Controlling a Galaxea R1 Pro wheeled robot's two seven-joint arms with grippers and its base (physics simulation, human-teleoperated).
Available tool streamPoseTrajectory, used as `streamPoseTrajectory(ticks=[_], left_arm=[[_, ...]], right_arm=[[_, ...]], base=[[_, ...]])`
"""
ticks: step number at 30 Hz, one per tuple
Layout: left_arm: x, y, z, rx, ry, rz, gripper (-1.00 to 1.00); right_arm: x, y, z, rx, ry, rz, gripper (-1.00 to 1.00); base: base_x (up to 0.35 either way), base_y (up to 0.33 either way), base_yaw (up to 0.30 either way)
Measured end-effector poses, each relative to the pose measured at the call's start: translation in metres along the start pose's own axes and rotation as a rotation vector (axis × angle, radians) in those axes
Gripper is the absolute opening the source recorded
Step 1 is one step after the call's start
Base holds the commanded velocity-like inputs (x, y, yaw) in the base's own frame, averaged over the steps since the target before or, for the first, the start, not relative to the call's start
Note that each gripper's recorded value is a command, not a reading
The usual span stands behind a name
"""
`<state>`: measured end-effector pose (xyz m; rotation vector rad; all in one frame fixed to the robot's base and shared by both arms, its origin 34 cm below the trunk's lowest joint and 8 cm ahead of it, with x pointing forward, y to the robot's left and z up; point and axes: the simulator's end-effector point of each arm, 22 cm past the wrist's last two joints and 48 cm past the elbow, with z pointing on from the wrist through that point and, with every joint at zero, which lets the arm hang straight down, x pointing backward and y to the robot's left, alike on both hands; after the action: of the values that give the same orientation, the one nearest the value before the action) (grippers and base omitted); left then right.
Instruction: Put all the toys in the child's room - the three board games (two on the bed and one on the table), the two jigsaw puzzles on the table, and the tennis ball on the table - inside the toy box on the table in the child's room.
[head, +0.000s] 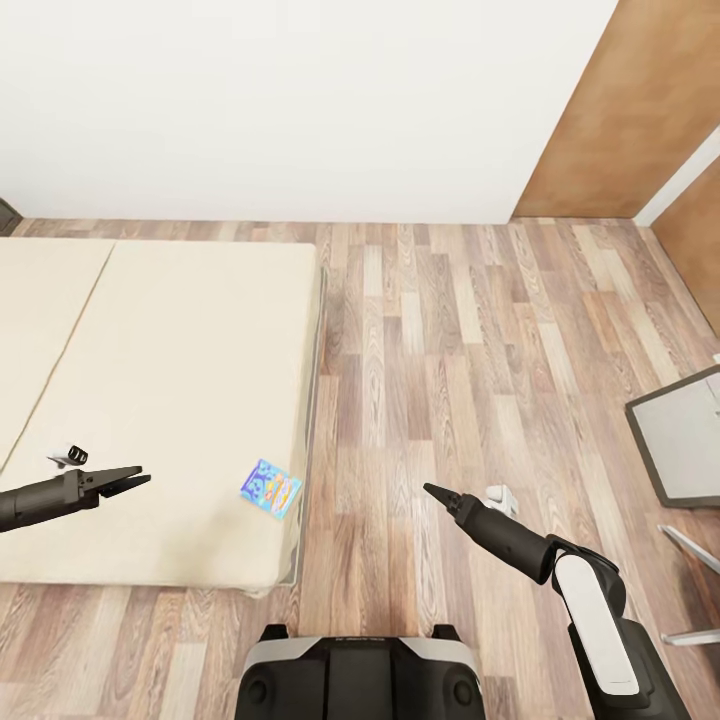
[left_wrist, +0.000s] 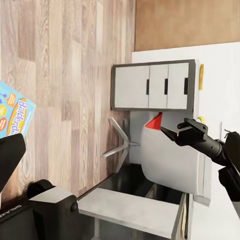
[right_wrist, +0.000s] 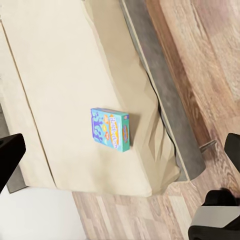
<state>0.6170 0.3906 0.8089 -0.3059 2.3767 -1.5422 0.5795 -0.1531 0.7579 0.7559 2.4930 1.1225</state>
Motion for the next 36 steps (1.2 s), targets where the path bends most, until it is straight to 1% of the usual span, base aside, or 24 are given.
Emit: streamPoseTrajectory(ticks=[36], left_arm=[[-0.013,-0.027,-0.006,0.022,-0.024,0.048,1.00]], right_arm=[[-0.011,0.026,-0.010,-0.031,-0.030,-0.038,1.00]], base=[[0.000,0.000,0.000]])
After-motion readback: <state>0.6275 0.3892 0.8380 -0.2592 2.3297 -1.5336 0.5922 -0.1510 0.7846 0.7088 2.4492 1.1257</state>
